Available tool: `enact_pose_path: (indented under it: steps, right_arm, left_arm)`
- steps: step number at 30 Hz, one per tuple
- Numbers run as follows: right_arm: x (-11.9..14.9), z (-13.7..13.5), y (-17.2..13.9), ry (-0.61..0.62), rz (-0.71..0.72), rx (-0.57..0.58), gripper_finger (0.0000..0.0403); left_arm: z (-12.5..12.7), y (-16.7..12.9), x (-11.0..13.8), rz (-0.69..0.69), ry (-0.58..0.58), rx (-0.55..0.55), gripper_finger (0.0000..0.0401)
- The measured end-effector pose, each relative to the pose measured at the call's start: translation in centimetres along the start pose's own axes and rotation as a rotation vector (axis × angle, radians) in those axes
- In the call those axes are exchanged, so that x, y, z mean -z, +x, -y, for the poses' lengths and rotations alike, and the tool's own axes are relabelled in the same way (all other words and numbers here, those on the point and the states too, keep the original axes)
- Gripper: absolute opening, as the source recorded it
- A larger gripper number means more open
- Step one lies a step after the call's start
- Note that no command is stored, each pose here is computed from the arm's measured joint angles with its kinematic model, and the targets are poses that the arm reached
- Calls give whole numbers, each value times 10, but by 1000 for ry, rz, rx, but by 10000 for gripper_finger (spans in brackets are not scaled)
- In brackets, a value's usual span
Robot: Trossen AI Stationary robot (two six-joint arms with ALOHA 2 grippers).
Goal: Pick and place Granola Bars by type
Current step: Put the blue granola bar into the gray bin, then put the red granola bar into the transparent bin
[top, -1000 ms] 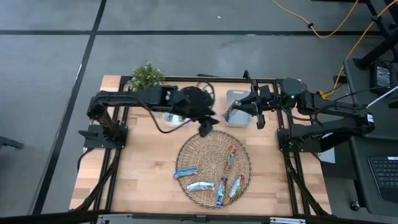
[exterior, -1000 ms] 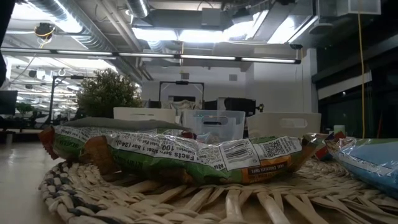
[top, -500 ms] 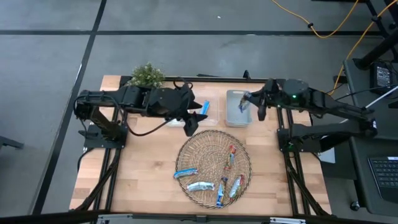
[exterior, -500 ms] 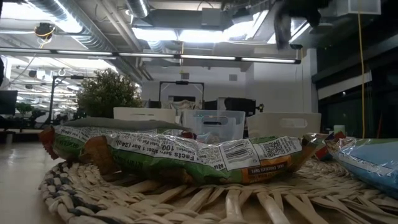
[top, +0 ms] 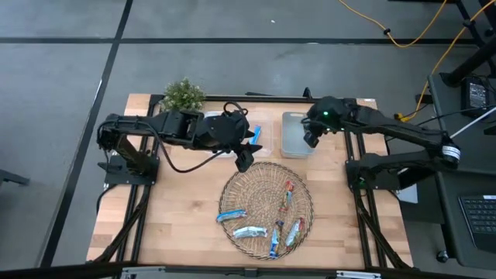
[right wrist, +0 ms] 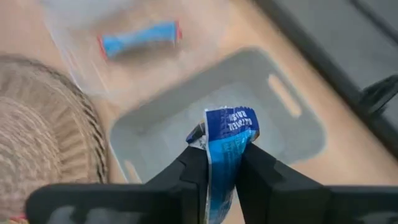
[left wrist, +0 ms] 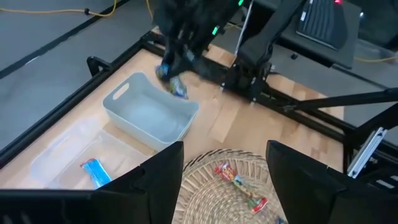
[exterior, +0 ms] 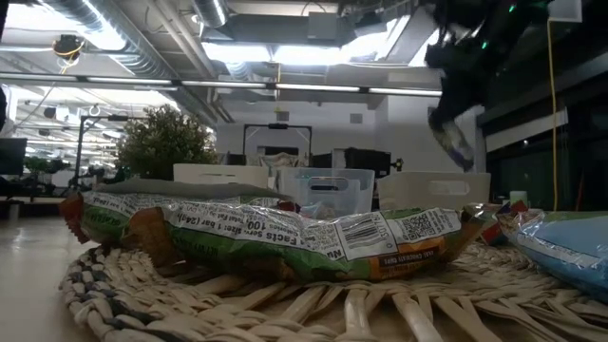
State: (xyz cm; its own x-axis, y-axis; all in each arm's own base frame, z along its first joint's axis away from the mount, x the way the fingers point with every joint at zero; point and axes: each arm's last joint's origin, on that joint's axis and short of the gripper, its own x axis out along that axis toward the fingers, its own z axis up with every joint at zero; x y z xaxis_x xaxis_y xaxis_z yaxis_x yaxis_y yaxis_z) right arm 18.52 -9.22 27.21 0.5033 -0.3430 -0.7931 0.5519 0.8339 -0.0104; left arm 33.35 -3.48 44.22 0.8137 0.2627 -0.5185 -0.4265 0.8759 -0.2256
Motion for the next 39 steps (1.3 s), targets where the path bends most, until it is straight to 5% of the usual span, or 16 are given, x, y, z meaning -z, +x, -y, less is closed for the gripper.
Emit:
enact_pose_path:
  steps: [9, 20, 26, 32, 39]
  right_arm:
    - [-9, -2, 33, -28, -25, 2, 50]
    - [-12, -1, 37, 7, -21, -28, 175]
    - [-19, -15, 12, -48, 42, -266, 220]
    - [-8, -49, -32, -211, 114, -731, 216]
    - [15, -67, -101, -305, 307, -931, 189]
  left_arm:
    - [2, 7, 3, -17, 5, -3, 219]
    - [2, 7, 2, -17, 6, -3, 219]
    - [2, 7, 3, -17, 24, -3, 219]
    - [1, 7, 3, -26, 30, -7, 219]
    - [1, 7, 4, -27, 39, -9, 219]
